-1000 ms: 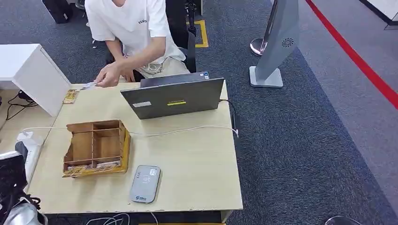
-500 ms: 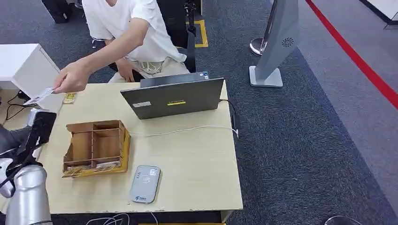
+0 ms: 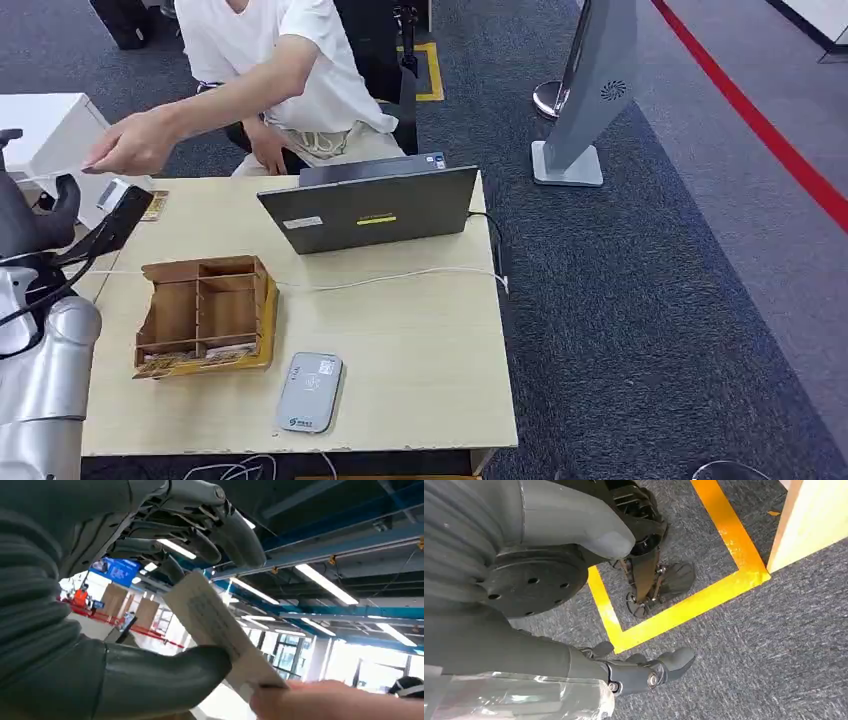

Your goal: Pass the card to the sensor for recognition and then transmit it.

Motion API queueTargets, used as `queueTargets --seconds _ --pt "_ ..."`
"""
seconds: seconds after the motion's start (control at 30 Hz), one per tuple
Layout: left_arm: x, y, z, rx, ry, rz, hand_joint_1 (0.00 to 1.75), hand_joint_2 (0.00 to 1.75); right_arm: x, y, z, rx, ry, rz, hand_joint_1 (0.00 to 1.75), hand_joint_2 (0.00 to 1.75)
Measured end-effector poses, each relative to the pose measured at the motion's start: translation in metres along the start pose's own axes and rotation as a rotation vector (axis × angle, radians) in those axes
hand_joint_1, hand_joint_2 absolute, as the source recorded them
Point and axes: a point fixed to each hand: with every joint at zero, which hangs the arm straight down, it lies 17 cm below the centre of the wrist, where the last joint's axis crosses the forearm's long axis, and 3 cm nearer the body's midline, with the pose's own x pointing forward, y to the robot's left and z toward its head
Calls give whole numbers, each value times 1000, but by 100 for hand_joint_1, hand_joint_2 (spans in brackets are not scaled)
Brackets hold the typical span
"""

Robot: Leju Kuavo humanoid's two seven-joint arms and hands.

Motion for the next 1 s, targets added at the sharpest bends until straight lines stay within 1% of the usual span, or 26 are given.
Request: queueTargets --seconds 0.1,0.4,0.57,0.77,0.87,0.93,1.0 --pt "2 1 -5 4 -19 -47 175 175 -1 2 0 4 2 8 0 175" --pt "20 4 -42 29 -103 -224 175 175 0 8 1 23 8 35 0 175" --pt "25 5 -54 44 -139 -314 175 175 0 11 2 32 14 50 0 175" --pt "31 3 -55 56 -160 -324 175 175 1 12 2 36 13 58 0 175" --pt "43 2 -52 68 -177 -312 175 175 1 12 2 31 14 61 0 175" --pt "58 5 -45 87 -198 -292 175 175 1 11 2 28 14 58 0 175" --pt "84 11 -33 115 -230 -250 175 175 1 10 2 25 16 49 0 175"
